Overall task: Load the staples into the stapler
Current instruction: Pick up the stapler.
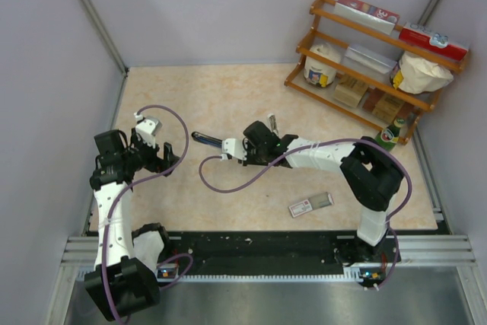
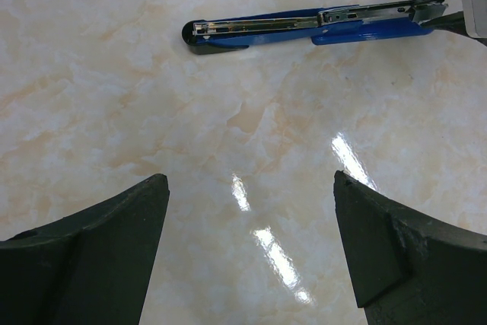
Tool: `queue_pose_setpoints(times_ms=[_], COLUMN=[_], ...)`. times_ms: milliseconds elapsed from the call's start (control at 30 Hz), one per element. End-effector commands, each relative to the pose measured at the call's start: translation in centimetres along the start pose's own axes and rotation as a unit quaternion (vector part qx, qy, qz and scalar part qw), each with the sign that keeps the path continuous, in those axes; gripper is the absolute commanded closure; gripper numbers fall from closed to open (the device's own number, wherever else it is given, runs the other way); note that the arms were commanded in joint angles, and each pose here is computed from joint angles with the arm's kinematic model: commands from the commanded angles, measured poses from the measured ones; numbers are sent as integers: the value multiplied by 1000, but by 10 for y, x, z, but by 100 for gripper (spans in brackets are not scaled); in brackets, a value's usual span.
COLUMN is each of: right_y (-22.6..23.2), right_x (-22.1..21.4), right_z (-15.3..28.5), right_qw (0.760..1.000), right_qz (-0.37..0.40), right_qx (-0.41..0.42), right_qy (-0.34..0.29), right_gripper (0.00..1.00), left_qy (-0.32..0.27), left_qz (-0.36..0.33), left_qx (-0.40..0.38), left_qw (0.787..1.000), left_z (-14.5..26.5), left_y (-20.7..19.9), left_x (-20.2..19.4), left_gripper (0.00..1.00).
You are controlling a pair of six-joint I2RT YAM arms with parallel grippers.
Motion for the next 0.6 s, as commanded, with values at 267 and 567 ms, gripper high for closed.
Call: queue_pose_setpoints(times_ms=[267,567], right_y=[5,6], right_x=[-2,-4], right_z=[-3,-7], right_qw=[1000,999], right_qz=[18,31], right_qx=[3,-10], right_qy=[7,17], right_gripper=[76,74], left_qy=[-11,-12], left_qz=[-10,-10], left_qx=[-2,-3], left_qw=[1000,1000], left_z=[2,1], left_y=[-1,-1], left_x=[2,2], left_gripper=[7,7])
Point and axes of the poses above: each gripper's point midway between its finger pads, its own z axis back along the fingers, its own y axis along the line the jaws close on, x = y × z, the point moved 4 cm from there along z, back along the fingers, and after that the axes turned 6 degrees about -z, right-handed, at the moved point
